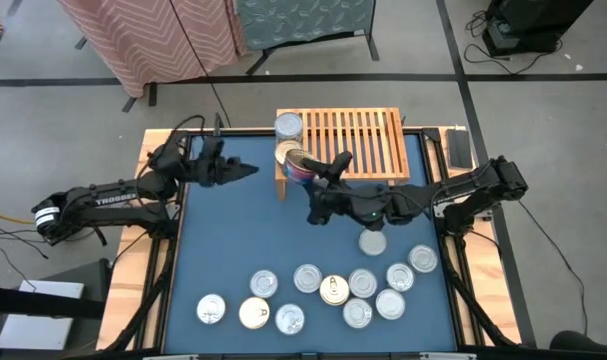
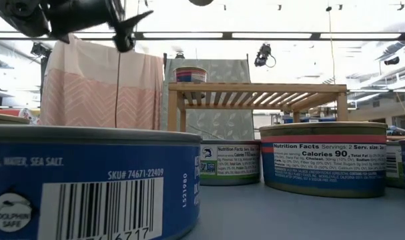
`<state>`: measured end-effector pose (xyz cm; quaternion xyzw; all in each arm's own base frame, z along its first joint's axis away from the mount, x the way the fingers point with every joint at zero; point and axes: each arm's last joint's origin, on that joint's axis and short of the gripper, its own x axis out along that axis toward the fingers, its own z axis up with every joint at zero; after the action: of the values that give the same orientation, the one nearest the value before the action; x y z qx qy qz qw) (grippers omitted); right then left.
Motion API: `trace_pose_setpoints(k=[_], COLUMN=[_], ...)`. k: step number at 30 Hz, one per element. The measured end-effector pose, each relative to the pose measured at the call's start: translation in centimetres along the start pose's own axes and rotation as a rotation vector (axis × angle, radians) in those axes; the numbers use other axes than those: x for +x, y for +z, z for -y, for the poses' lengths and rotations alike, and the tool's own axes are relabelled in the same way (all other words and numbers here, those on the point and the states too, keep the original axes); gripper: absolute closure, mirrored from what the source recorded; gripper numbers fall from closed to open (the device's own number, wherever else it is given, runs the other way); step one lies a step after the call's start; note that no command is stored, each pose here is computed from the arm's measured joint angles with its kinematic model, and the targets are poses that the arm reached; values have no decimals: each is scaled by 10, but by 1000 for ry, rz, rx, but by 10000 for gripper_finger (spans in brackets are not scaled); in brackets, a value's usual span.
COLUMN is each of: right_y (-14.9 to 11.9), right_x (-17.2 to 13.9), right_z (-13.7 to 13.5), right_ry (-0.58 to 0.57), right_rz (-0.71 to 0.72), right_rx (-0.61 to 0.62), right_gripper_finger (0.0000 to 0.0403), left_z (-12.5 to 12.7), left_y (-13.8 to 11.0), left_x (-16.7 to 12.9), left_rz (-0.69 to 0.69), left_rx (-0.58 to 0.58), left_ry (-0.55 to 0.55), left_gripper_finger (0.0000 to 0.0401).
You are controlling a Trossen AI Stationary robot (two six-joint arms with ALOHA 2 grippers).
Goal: Stack canned seafood by type on shelf
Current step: Stack the blue tuna can on top of the blue tuna can on the shelf
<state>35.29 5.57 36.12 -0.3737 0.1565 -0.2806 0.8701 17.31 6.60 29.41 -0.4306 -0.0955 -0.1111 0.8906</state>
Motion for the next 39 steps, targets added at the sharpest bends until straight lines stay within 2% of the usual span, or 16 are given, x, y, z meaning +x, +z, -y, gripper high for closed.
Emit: trace_pose_setpoints(k=[4,8,11,17,19,24,31,35,39], right_y=[4,8,8,9,9,9,8,7,6], right_x=[-5,-8,-8,-7,-7,-7,-6,-8,-9], right_z=[-4,-8,-8,-6,-6,-6,-6,-8,-7], right_ry=[61,138,140,126,129,130,140,151,133], right_rz=[49,103,107,113,115,115,113,106,83], right_rx=[209,290,314,341,341,340,352,302,271], right_gripper_finger=[223,223,223,223,223,223,223,223,223], left_z=[19,34,41,43,42,35,32,32,35], left_y=[13,22,24,19,18,21,10,8,8], left_x=[8,17,24,42,48,56,64,63,61], left_rz=[59,41,-3,-138,-152,-122,-176,-203,-193], left_rx=[454,808,975,1192,1245,1252,1228,1217,1283], left_ry=[-27,-9,-10,-18,15,151,84,91,76], left_gripper_finger=[117,117,117,117,117,117,116,110,95])
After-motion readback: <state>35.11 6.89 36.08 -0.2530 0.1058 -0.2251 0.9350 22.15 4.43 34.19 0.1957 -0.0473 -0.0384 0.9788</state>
